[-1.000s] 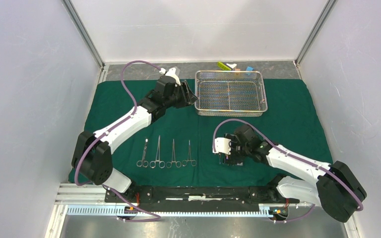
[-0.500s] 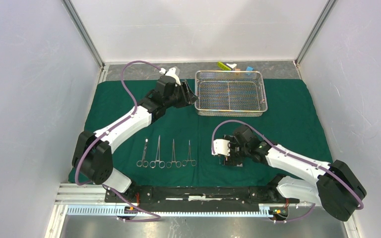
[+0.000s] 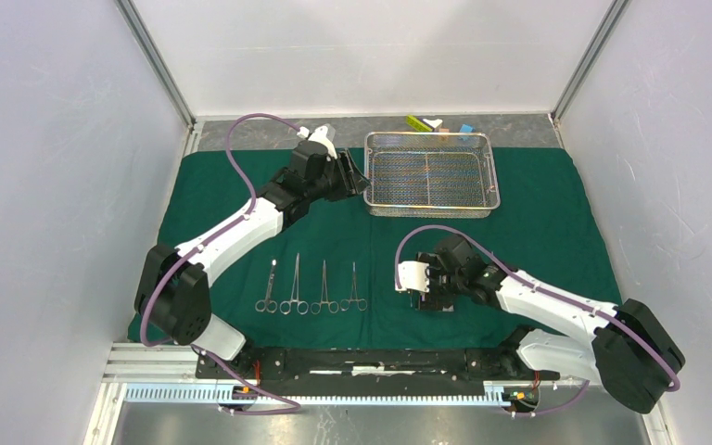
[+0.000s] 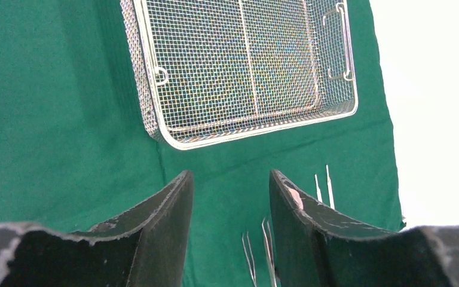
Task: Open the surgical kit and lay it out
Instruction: Adjust the medical item in the surgical kit.
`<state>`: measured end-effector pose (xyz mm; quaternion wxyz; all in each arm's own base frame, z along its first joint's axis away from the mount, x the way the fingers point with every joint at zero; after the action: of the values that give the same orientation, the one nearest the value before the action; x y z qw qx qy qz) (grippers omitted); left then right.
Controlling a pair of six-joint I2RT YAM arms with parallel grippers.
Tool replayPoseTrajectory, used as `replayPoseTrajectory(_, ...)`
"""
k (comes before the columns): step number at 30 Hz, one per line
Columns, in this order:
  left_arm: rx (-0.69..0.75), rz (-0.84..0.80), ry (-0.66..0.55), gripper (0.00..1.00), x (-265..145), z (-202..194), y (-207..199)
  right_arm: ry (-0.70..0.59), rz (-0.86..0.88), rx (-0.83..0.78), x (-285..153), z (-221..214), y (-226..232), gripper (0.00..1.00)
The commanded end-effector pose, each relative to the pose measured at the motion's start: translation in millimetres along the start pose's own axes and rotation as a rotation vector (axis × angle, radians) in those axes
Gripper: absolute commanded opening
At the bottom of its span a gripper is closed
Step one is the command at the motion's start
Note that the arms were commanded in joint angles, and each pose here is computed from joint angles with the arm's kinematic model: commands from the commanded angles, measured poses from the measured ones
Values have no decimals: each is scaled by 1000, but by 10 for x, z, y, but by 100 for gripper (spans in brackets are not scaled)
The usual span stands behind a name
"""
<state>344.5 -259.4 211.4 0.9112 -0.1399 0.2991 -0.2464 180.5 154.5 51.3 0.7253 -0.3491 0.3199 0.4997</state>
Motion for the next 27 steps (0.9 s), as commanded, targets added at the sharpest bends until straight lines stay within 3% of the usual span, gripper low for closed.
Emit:
replayPoseTrajectory(1,-30,-22,-37,57,-1,104,-47,29,-14,-25,-57,1,-38,83)
replayPoseTrajectory(19,-34,-29,-38,58,-4,104,-55,3,-8,-40,-112,105,-62,83)
replayPoseTrajectory(27,-33,-33,-37,59,-2,106,-61,-97,47,-1,-148,374,-34,84)
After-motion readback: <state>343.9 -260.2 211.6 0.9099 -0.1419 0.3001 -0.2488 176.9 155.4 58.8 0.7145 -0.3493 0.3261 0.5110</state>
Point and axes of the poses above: each gripper's point midway between its finger pads, its own x axis out along the fingers, its own y axis along the line the jaws close on, z = x × y, the point moved 3 cm from there along -x, back along the fingers, and after that the axes turned 14 degrees about x, right-handed, at the moved point
